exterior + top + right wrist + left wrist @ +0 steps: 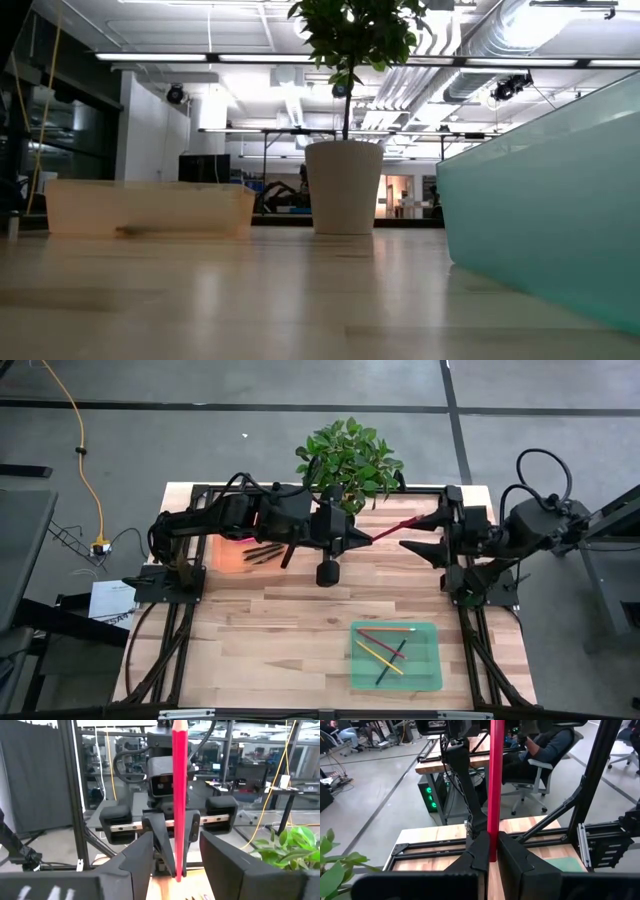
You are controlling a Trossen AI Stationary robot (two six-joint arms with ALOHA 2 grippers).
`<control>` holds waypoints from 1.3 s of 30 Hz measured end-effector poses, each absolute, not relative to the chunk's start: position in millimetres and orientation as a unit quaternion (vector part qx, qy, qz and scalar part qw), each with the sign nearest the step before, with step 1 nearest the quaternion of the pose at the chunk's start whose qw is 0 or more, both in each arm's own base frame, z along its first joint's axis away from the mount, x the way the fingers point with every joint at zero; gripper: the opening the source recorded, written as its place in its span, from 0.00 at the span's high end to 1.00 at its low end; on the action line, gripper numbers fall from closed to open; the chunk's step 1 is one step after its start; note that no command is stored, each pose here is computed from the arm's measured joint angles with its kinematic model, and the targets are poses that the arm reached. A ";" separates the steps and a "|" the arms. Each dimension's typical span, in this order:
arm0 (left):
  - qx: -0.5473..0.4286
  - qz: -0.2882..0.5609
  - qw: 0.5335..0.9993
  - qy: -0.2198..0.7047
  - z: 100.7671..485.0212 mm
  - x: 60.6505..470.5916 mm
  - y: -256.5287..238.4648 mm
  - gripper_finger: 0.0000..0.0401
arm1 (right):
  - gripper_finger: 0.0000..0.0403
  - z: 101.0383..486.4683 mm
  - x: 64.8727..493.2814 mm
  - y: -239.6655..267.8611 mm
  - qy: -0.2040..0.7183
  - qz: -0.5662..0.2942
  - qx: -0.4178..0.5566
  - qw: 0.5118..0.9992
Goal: Sort pens & pencils
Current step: Put the red colored pencil into the green bin
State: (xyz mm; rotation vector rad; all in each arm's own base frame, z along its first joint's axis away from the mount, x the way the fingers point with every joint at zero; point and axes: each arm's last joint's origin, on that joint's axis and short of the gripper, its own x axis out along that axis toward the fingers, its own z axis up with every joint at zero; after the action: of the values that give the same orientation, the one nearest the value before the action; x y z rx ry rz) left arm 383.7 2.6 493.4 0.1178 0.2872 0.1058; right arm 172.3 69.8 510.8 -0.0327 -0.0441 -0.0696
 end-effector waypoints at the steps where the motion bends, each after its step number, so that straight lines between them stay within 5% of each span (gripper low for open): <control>1: 0.059 0.053 0.987 0.143 493.4 383.7 2.6 0.96 | 0.61 511.0 172.9 69.7 -0.023 -0.036 -0.017 0.999; 22: 0.060 0.045 0.985 0.153 486.5 390.8 2.1 0.96 | 0.62 513.0 180.9 61.1 -0.037 -0.026 -0.022 0.999; 39: 0.070 0.048 0.986 0.141 488.7 391.4 3.2 0.96 | 0.89 513.0 180.9 61.2 -0.037 -0.027 -0.043 0.998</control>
State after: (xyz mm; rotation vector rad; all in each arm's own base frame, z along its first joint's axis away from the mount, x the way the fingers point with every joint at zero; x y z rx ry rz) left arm 391.4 3.2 488.7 0.1401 0.2837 0.0960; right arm 180.9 61.2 513.0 -0.0858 -0.0736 -0.0537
